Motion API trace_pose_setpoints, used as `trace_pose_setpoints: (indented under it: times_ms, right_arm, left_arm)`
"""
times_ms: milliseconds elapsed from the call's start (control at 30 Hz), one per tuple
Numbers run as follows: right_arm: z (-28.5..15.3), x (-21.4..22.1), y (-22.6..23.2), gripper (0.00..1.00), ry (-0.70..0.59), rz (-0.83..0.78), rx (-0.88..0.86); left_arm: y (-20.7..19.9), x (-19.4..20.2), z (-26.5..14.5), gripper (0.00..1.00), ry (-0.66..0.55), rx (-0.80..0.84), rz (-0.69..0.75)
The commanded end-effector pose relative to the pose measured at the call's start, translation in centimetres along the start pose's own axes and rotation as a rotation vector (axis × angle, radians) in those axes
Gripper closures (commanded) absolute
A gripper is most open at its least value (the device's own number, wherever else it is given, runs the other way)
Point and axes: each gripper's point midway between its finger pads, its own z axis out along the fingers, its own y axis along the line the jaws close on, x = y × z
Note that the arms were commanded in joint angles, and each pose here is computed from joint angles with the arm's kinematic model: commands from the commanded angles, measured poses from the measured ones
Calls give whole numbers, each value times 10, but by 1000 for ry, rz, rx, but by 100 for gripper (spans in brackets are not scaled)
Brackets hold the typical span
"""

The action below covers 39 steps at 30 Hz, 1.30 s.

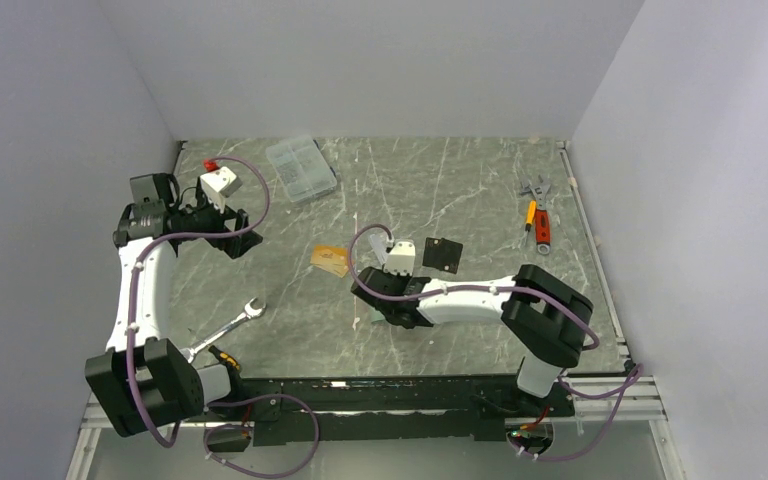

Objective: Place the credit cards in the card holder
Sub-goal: Close the card holder at the center of the board.

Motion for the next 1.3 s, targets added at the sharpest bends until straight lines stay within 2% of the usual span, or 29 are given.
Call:
trace_pose_setpoints:
  times_ms: [0, 433, 767, 1000, 1233, 1267]
  right_arm:
    - [-18, 159, -85, 100, 528, -172, 169]
    - [-32, 187, -85, 100, 664, -264, 170]
    - [-38, 197, -65, 100, 773, -308, 121]
    - [-49, 192, -66, 100, 773, -294, 146]
    - [-55, 171, -62, 100, 702, -269, 164]
    - [-55, 165, -59, 95, 682, -271, 160]
  left_arm:
    - [0, -16, -13, 1, -16, -51, 17]
    - [-6, -23, -18, 1, -11, -39, 16]
    - [-15, -33, -27, 1, -33, -40, 59]
    - [-20, -35, -30, 1, -46, -34, 72]
    - [-26, -37, -30, 1, -55, -3, 61]
    - [-26, -38, -30, 1, -56, -2, 62]
